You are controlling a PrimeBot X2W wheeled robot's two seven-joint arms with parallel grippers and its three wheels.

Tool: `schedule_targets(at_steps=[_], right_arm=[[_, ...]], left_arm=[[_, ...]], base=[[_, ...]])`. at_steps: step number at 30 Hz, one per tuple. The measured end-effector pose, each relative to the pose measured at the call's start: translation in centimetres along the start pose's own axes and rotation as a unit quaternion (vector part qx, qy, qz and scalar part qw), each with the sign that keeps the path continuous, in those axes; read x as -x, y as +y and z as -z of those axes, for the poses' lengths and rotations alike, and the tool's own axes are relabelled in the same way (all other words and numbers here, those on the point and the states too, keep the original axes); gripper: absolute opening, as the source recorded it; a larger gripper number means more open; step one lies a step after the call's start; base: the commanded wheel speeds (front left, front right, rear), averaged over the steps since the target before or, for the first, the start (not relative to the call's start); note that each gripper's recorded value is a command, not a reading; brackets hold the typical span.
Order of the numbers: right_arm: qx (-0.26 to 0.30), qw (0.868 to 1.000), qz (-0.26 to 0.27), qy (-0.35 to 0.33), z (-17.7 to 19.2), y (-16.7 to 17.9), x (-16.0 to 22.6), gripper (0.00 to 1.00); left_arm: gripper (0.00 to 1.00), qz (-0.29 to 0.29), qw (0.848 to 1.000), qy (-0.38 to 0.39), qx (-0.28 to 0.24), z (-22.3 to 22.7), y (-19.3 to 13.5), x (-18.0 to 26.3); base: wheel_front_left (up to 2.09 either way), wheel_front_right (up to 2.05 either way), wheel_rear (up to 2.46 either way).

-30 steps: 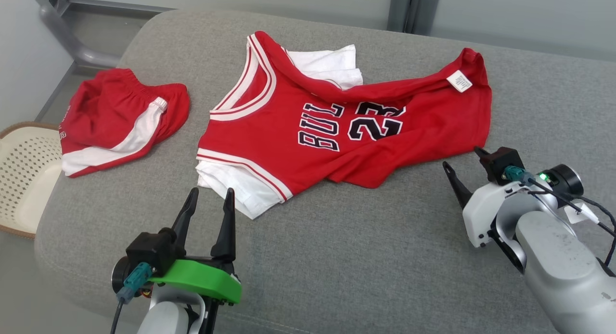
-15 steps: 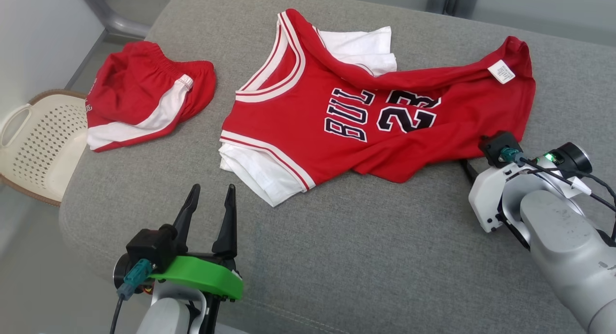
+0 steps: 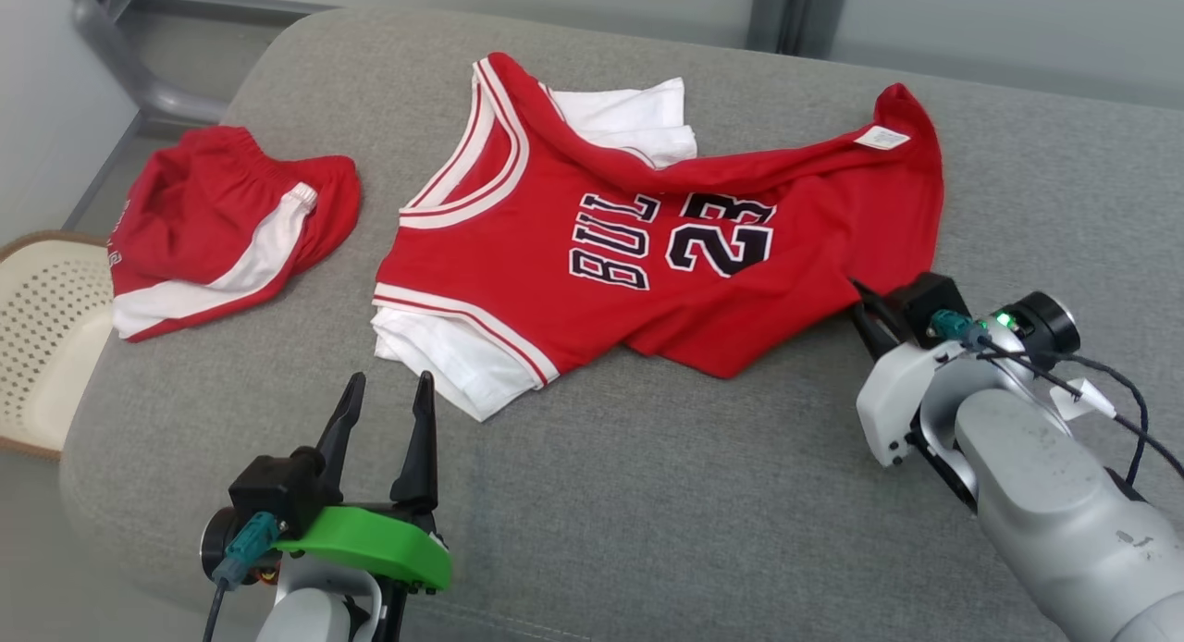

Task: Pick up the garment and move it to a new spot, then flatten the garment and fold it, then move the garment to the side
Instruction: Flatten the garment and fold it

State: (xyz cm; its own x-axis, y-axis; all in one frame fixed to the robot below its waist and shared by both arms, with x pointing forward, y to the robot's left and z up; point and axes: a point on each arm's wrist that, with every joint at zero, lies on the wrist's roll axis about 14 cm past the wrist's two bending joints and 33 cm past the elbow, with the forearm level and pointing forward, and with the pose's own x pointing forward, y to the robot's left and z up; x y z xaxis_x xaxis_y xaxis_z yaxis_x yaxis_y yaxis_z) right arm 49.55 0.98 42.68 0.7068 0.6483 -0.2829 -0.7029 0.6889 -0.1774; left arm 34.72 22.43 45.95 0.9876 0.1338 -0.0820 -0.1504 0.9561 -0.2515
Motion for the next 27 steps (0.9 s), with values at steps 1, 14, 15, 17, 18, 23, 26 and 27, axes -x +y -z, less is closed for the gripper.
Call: schedule_targets(at_steps=[1, 14, 15, 17, 18, 23, 26, 27], right_arm=[[0.001, 1.0, -0.001, 0.002, 0.2, 0.1, 0.5, 0.0], [0.041, 0.997, 0.052, 0.035, -0.7, -5.7, 9.1, 0.0], [0.043, 0.997, 0.057, 0.033, -1.2, -6.2, 9.5, 0.0], [0.051, 0.996, 0.065, 0.021, -2.8, -7.1, 9.9, 0.0], [0.051, 0.996, 0.065, 0.014, -3.5, -7.1, 9.9, 0.0], [0.038, 0.999, 0.029, 0.01, -4.8, -4.4, 8.0, 0.0], [0.026, 1.0, -0.01, 0.011, -4.9, -1.4, 5.8, 0.0], [0.023, 0.999, -0.021, 0.012, -5.0, -0.6, 5.0, 0.0]], left_arm=[[1.0, 0.004, 1.0, 0.001, -0.001, 0.1, -0.2, 0.0], [1.0, 0.051, 0.999, -0.013, -0.002, -0.9, -2.9, 0.2], [1.0, 0.051, 0.999, -0.014, -0.001, -1.0, -2.9, 0.3], [1.0, 0.047, 0.999, -0.015, 0.0, -1.1, -2.6, 0.5], [1.0, 0.045, 0.999, -0.015, 0.0, -1.1, -2.5, 0.6], [1.0, 0.034, 0.999, -0.011, 0.003, -0.9, -2.0, 1.0], [1.0, 0.025, 1.0, -0.008, 0.005, -0.7, -1.5, 1.1], [1.0, 0.022, 1.0, -0.007, 0.006, -0.7, -1.3, 1.1]], base=[[0.0, 0.0, 0.0], [0.0, 0.0, 0.0], [0.0, 0.0, 0.0], [0.0, 0.0, 0.0], [0.0, 0.0, 0.0], [0.0, 0.0, 0.0], [0.0, 0.0, 0.0], [0.0, 0.0, 0.0]])
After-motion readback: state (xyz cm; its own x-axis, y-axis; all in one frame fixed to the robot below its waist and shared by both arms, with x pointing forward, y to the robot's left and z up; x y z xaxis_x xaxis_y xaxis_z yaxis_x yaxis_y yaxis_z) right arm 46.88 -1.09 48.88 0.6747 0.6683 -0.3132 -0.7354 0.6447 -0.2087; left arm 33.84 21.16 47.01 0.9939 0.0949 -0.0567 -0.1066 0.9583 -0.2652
